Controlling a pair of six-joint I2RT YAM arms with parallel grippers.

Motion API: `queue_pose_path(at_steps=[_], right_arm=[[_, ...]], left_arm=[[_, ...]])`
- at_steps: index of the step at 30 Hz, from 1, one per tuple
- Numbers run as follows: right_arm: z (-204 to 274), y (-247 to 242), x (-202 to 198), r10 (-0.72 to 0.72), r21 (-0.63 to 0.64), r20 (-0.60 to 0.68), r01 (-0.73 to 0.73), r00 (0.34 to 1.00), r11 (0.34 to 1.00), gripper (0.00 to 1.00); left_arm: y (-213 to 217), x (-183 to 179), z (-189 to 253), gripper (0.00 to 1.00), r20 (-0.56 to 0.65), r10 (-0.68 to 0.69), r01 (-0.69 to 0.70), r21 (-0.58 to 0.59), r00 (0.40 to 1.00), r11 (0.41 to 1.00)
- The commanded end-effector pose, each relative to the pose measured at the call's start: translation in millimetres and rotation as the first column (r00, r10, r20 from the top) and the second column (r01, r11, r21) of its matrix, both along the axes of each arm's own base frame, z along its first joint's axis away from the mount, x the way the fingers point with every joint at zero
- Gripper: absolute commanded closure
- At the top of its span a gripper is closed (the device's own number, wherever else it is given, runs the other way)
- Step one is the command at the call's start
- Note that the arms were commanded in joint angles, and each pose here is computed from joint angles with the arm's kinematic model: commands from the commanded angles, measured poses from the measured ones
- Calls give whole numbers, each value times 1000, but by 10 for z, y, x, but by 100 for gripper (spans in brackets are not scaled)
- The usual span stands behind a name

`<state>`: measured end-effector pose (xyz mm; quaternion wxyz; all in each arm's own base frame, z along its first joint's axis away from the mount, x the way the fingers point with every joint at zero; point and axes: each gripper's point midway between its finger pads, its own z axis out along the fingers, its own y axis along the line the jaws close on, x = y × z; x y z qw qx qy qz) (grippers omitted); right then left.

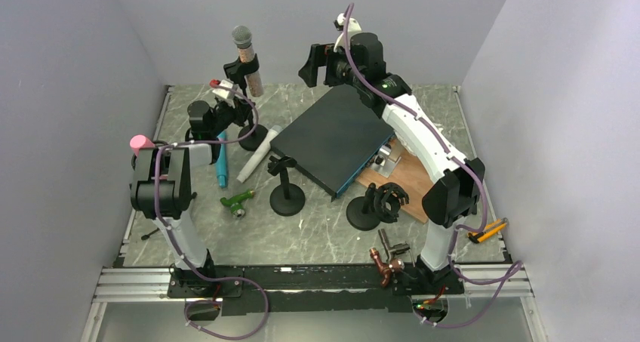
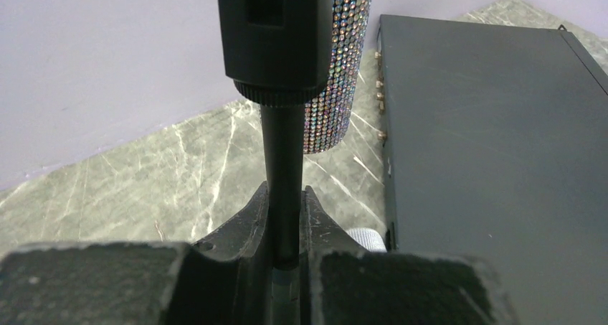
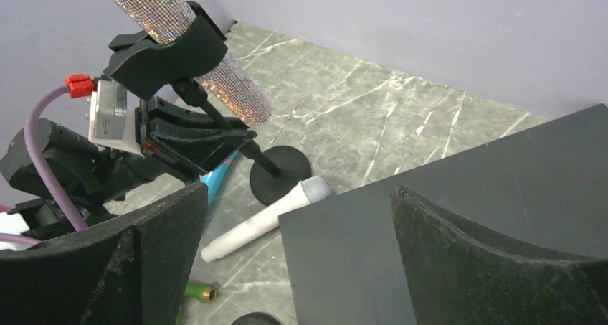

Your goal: Remove the microphone from the stand

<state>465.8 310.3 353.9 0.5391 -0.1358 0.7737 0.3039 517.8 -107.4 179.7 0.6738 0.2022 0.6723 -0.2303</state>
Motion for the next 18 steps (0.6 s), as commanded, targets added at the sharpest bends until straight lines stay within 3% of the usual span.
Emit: queue_pose_path(at_steps=[1, 14, 18], right_arm=[[350, 215, -46, 44, 60, 97, -50, 994, 997, 0], [466, 791, 51, 127, 119, 199, -152, 972, 981, 0], [614, 1012, 123, 134, 152, 270, -179, 954, 972, 0]], left_arm=[[-123, -281, 287, 100, 42, -56, 58, -38, 998, 998], [-218, -794, 151, 100, -53, -91, 88, -58, 994, 994], [-244, -881, 231, 87, -64, -110, 106, -68, 992, 992]])
